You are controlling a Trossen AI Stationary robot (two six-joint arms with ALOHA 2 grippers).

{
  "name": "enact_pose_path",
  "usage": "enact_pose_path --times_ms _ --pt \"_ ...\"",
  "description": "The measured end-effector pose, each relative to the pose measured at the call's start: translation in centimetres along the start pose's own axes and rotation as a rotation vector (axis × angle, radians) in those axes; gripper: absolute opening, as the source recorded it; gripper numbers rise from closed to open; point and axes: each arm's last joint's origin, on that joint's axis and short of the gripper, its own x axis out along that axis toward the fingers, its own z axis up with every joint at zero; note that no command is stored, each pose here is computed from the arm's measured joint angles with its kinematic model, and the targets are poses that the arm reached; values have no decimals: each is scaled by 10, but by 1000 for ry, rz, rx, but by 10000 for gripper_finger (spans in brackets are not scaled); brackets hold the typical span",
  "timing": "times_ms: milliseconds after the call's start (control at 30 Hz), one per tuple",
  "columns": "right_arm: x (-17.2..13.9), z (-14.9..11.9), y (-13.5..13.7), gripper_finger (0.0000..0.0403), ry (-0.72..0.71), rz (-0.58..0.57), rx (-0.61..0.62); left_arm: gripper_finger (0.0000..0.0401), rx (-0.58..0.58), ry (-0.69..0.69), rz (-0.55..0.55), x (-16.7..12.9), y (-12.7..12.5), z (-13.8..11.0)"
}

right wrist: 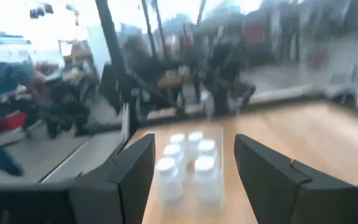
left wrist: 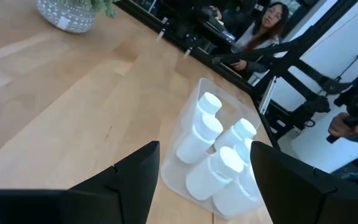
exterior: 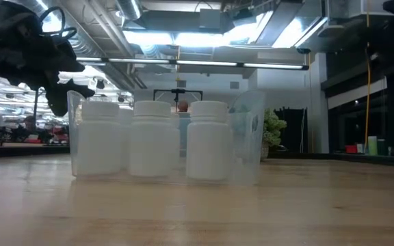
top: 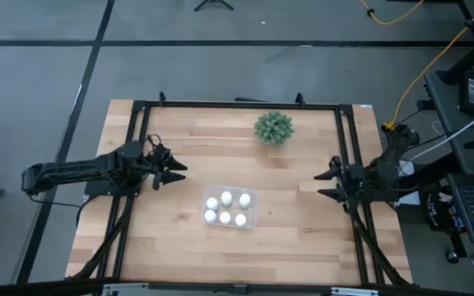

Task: Pick and place pill bottles into a basket
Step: Return to Home Position

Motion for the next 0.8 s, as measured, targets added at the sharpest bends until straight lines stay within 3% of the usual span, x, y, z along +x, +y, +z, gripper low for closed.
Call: enact_pose_path --times_ms 100,267,467,600,733,800 --pt "3 -9 -1 222 -113 -26 -65 244 0 0 0 0 0 0" --pt "4 -1 -4 222 -193 -38 -20 244 1 0 -1 0 0 0" --pt "6 -1 1 222 -157 290 123 244 0 0 -1 0 0 0" --pt "5 -6 5 222 -105 434 -1 244 0 1 -1 0 0 0" --pt "6 -15 5 222 -1 417 37 244 0 0 -1 0 0 0" --pt "8 -20 1 222 43 281 168 244 1 0 -1 0 0 0"
